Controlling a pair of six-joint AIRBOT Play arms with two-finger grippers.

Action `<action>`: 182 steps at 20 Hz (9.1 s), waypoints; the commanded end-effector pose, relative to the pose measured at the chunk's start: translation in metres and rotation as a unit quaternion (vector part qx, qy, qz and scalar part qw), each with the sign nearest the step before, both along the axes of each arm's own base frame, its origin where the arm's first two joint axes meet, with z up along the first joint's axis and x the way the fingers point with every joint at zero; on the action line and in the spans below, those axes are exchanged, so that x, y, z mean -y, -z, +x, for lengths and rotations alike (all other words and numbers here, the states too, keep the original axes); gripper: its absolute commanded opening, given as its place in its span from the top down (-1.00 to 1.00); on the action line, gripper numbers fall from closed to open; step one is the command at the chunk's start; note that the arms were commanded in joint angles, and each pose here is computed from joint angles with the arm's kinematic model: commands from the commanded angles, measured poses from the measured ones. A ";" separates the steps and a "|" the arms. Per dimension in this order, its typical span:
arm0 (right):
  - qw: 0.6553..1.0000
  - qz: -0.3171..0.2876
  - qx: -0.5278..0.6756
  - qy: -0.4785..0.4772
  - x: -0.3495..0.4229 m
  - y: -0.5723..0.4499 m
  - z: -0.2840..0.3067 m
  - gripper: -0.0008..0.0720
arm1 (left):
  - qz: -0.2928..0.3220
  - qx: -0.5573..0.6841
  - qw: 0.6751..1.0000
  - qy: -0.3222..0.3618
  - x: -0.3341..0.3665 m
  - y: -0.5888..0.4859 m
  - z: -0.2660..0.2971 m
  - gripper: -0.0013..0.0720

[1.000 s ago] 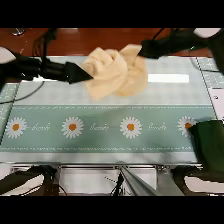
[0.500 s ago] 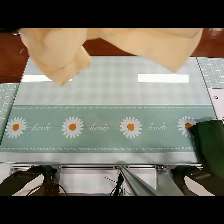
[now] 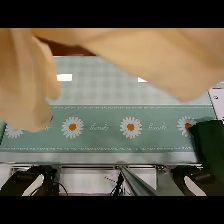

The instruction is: Fold the shirts.

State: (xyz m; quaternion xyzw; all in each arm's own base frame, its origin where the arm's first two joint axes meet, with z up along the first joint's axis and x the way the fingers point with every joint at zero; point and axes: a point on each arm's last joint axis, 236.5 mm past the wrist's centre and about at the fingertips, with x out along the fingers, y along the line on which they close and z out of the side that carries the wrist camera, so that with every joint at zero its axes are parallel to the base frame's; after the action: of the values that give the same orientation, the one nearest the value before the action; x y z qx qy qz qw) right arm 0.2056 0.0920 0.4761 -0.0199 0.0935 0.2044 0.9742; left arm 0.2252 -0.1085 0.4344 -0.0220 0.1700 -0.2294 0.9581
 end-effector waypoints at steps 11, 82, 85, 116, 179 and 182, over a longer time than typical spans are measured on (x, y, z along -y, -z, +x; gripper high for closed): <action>0.892 -0.086 -0.436 0.085 0.036 0.339 -0.016 0.92 | -0.021 -0.484 0.867 0.121 0.063 0.353 -0.022 0.90; 0.776 0.261 -0.564 0.101 0.024 0.571 0.255 -0.65 | -0.232 -0.368 0.892 0.121 0.138 0.409 0.089 0.90; 0.786 0.250 -0.559 0.081 0.015 0.562 0.261 0.91 | -0.234 -0.366 0.893 0.117 0.134 0.409 0.092 0.90; 0.958 0.021 -0.274 0.083 0.025 0.211 -0.052 0.92 | -0.039 -0.079 0.996 -0.025 -0.020 0.040 0.016 0.90; 0.748 0.282 -0.584 0.145 0.109 0.527 0.162 -0.73 | -0.323 -0.508 0.797 -0.049 0.060 0.509 0.072 0.90; 0.731 0.262 -0.619 0.118 0.075 0.552 0.170 -0.73 | -0.323 -0.509 0.797 -0.048 0.060 0.509 0.072 0.90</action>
State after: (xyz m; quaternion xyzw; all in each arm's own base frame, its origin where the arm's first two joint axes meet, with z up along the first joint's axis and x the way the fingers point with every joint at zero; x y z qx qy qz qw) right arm 0.3661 -0.0100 -0.0570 0.3897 0.5920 0.0525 0.7035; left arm 0.2973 -0.1676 -0.0753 -0.4516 0.5475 -0.1785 0.6815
